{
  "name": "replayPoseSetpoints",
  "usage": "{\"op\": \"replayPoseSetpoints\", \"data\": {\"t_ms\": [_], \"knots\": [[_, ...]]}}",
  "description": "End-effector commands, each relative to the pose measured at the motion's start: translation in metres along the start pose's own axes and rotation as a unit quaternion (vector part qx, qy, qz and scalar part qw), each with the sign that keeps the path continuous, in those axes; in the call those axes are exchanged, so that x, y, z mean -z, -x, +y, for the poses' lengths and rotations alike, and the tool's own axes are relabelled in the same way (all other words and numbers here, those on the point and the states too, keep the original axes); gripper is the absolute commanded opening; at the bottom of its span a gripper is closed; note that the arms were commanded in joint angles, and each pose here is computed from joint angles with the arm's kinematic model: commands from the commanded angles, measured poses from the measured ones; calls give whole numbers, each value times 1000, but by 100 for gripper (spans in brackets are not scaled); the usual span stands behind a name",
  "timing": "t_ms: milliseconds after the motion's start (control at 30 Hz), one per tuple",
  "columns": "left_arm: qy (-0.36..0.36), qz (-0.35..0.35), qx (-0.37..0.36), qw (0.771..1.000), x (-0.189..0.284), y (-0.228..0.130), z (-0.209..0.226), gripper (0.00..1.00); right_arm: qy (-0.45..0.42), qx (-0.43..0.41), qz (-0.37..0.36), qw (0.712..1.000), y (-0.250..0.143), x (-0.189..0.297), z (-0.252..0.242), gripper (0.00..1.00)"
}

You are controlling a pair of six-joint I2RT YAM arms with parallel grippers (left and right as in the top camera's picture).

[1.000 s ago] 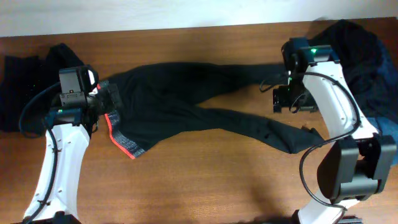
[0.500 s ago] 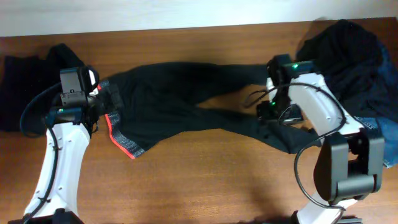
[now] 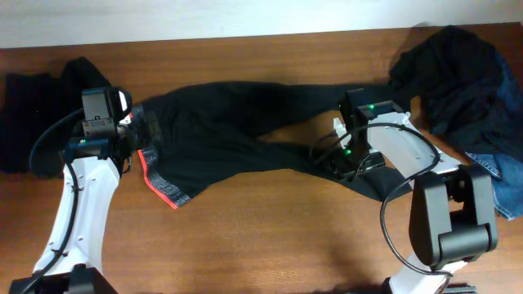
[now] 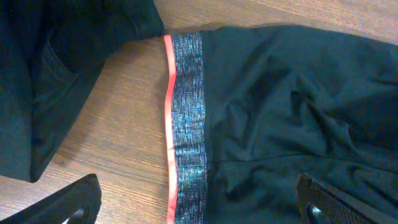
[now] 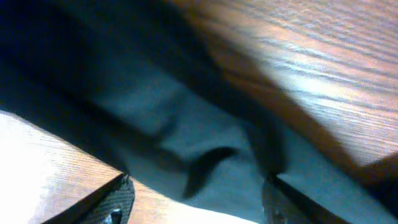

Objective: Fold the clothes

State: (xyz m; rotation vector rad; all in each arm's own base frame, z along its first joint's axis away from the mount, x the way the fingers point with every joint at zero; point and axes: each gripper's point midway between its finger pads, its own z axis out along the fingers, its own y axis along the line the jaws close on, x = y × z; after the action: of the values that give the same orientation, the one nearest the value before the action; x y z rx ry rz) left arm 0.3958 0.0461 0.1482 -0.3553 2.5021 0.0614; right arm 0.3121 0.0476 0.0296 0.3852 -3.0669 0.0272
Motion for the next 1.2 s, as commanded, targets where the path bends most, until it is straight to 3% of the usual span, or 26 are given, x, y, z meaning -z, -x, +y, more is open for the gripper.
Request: {"op": "replayPoseSetpoints", "data": {"t_ms": [0,200,333,467,600,800,1033,1167], "knots": [[-6,-3,-8,1000,0,4,-3,99,15,61,4,998,-3,-5,18,64],[-6,-3,-8,1000,0,4,-3,99,9,101,2,995,-4,-13,30,48],[-6,-3,-8,1000,0,4,-3,99,-6,102,-1,995,-3,-15,26,29],[-6,-3,-8,1000,0,3,-3,99,-28,99,-9,995,2,-15,18,20],[-6,-2,-8,1000,0,3,-3,99,-42,97,-22,994,9,-14,13,4],[-6,-2,-8,1000,0,3,-3,99,-44,96,-41,994,27,14,12,4],[-5,2,-9,1000,0,1,-2,99,-66,82,-130,986,78,123,2,4],[-4,5,-9,1000,0,0,-2,99,-83,52,-179,979,95,160,-22,4]]}}
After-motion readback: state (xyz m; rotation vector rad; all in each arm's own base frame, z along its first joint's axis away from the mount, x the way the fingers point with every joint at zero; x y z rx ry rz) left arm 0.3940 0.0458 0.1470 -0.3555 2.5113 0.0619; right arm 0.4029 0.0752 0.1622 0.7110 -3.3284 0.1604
